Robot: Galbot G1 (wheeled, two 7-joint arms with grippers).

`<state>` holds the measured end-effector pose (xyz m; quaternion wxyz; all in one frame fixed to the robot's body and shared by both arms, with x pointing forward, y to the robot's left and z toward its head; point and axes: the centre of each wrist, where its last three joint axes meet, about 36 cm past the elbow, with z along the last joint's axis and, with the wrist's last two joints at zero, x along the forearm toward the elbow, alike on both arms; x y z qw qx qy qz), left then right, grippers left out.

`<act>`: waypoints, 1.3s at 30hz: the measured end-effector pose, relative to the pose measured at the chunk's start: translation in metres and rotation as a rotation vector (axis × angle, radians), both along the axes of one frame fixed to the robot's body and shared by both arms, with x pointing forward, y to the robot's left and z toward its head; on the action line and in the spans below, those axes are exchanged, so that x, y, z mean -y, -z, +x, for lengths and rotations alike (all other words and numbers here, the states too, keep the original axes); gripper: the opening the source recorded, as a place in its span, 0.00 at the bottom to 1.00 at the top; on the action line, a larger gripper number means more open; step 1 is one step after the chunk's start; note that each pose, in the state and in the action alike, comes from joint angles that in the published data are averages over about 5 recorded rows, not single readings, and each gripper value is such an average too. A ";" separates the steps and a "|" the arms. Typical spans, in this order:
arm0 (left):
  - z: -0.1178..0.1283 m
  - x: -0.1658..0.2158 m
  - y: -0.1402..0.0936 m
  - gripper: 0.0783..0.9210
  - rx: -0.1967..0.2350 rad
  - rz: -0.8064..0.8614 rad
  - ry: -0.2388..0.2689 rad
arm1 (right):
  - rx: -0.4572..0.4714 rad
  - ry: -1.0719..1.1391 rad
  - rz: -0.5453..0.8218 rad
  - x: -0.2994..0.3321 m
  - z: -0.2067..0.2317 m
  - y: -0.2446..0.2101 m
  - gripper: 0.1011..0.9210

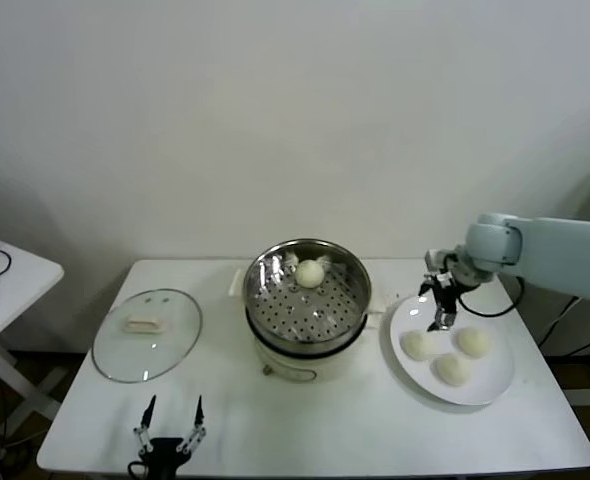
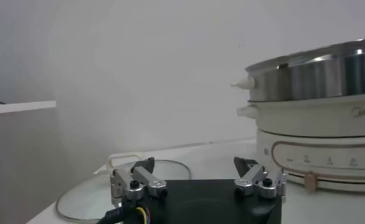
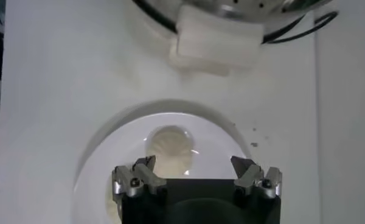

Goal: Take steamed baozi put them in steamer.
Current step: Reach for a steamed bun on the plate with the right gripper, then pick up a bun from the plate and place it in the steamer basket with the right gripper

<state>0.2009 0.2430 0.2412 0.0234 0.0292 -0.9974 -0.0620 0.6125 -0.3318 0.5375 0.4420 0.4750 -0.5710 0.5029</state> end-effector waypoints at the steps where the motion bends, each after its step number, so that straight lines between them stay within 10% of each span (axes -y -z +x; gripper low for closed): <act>1: 0.000 0.000 0.000 0.88 -0.001 0.000 -0.001 | -0.006 0.003 -0.002 0.000 -0.001 0.006 0.88; 23: -0.003 -0.001 0.005 0.88 -0.011 0.000 -0.008 | -0.025 0.045 -0.044 -0.002 0.004 0.073 0.88; 39: -0.004 0.000 0.004 0.88 -0.009 0.001 -0.004 | -0.035 0.058 -0.017 -0.001 0.008 0.066 0.62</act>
